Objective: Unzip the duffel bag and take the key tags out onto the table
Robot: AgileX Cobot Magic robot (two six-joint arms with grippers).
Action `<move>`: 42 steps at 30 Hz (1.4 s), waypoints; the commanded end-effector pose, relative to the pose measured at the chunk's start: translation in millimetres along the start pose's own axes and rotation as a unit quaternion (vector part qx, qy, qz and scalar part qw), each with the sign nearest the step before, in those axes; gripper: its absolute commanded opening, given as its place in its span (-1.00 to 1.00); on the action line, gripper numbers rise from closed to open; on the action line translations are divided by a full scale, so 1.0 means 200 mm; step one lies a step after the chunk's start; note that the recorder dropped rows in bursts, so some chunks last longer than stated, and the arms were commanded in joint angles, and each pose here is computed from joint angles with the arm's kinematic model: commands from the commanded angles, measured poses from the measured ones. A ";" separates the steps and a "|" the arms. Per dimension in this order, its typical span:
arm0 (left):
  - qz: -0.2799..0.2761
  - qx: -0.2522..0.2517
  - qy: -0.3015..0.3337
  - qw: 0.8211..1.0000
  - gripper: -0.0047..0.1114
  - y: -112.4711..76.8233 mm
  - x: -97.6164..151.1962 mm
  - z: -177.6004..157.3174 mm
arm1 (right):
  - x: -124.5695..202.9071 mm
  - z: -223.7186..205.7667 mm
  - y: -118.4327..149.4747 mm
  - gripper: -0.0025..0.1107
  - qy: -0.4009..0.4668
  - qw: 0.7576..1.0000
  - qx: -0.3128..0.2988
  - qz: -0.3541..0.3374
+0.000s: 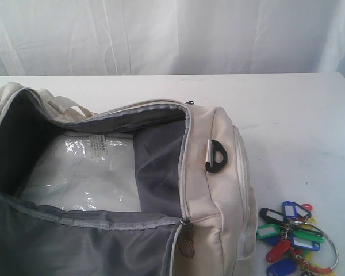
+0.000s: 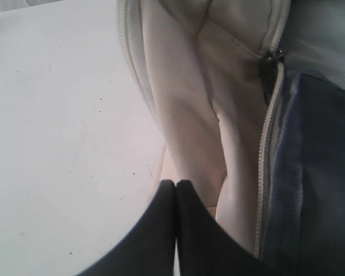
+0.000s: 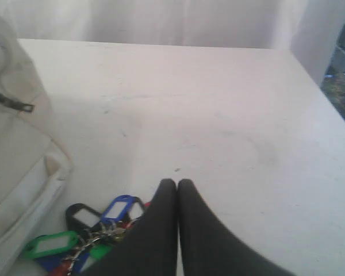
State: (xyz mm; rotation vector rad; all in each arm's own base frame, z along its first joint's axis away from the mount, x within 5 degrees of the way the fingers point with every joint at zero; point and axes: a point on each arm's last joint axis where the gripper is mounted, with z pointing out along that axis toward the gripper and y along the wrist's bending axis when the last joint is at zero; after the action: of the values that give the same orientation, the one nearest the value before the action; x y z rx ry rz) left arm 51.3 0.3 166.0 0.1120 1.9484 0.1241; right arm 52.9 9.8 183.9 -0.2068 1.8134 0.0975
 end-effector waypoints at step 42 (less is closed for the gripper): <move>-0.003 0.000 0.002 1.000 -0.92 0.00 0.01 0.00 | 0.01 0.00 0.00 -0.96 0.004 1.000 0.002 0.002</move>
State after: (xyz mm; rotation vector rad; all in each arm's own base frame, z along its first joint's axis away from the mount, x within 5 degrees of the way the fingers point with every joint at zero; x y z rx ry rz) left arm 51.3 0.3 166.0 0.1120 1.9484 0.1241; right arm 52.9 9.3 183.2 -0.1970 1.8221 0.0941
